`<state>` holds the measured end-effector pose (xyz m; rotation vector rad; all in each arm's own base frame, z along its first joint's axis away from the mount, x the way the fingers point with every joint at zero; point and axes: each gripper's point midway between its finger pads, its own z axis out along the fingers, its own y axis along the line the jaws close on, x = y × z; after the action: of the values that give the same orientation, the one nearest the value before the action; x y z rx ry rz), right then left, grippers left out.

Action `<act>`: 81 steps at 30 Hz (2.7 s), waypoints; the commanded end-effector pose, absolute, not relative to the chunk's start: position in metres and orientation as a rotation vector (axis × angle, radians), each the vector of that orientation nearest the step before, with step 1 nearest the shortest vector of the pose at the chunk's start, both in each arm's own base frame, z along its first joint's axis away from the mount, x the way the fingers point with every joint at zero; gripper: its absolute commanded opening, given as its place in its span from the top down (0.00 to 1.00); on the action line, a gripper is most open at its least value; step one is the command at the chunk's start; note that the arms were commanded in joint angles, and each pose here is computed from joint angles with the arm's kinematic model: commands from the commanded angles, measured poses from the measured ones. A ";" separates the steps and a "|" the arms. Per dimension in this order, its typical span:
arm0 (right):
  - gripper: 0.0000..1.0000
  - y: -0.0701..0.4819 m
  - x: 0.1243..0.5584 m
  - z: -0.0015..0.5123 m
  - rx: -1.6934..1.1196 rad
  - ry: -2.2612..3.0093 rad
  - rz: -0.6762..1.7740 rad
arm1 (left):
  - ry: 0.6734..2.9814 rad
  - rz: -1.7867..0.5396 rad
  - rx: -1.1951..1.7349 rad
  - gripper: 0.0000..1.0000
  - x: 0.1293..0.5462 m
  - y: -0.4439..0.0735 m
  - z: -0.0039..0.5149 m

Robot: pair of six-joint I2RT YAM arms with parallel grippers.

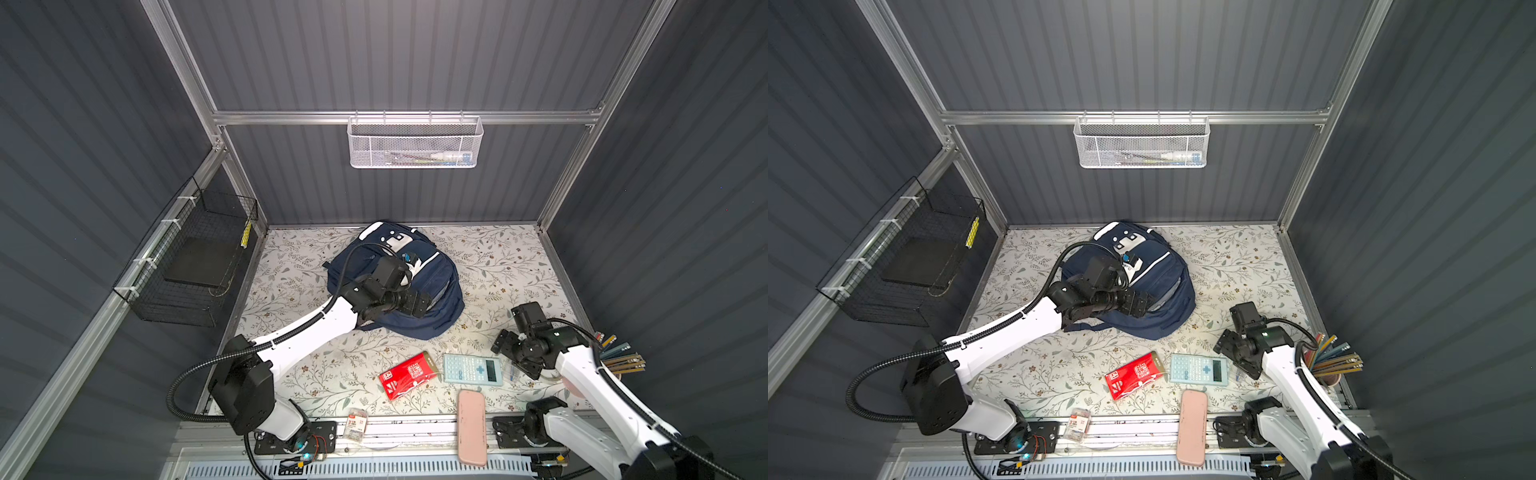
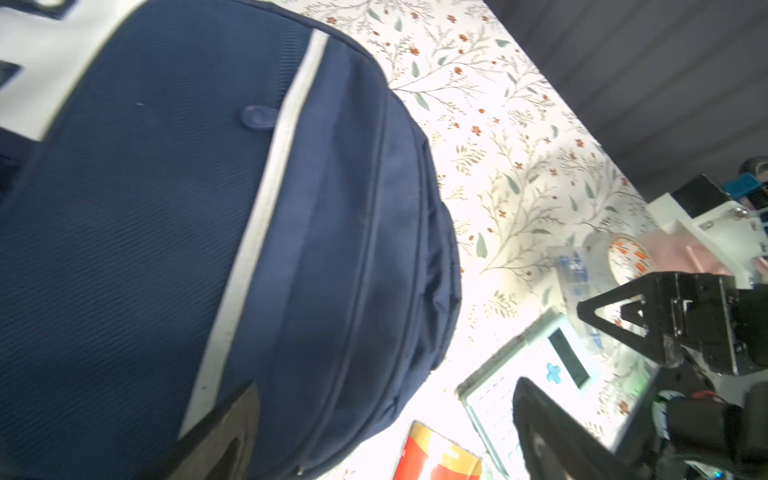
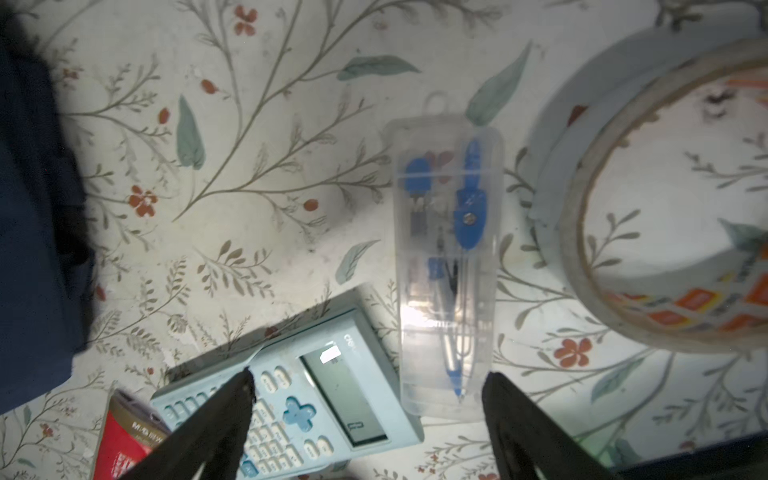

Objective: Pack the student bag
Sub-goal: 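Grasp the clear compass case beside the tape roll with the right gripper, then carry the compass case into the open backpack with the right gripper, then release the compass case and withdraw the right gripper from the backpack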

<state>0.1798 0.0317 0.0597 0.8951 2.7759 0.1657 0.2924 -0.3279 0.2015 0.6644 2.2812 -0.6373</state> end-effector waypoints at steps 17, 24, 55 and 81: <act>0.42 0.012 0.195 0.019 0.903 2.855 0.014 | 2.246 -0.571 0.647 0.06 0.303 -0.324 0.206; 0.45 0.009 0.197 0.012 0.857 2.887 -0.035 | 2.230 -0.490 0.558 0.07 0.310 -0.307 0.207; 0.69 0.113 0.318 0.155 0.468 2.523 0.572 | 2.217 -0.077 0.682 1.00 0.390 -0.327 0.219; 0.32 0.325 0.484 0.134 0.363 2.388 0.928 | 2.238 -0.612 0.409 1.00 0.414 -0.302 0.283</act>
<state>0.4800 0.3249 0.1102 0.3613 2.4507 0.9015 0.4131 -0.3000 0.2684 0.4494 2.2920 -0.5437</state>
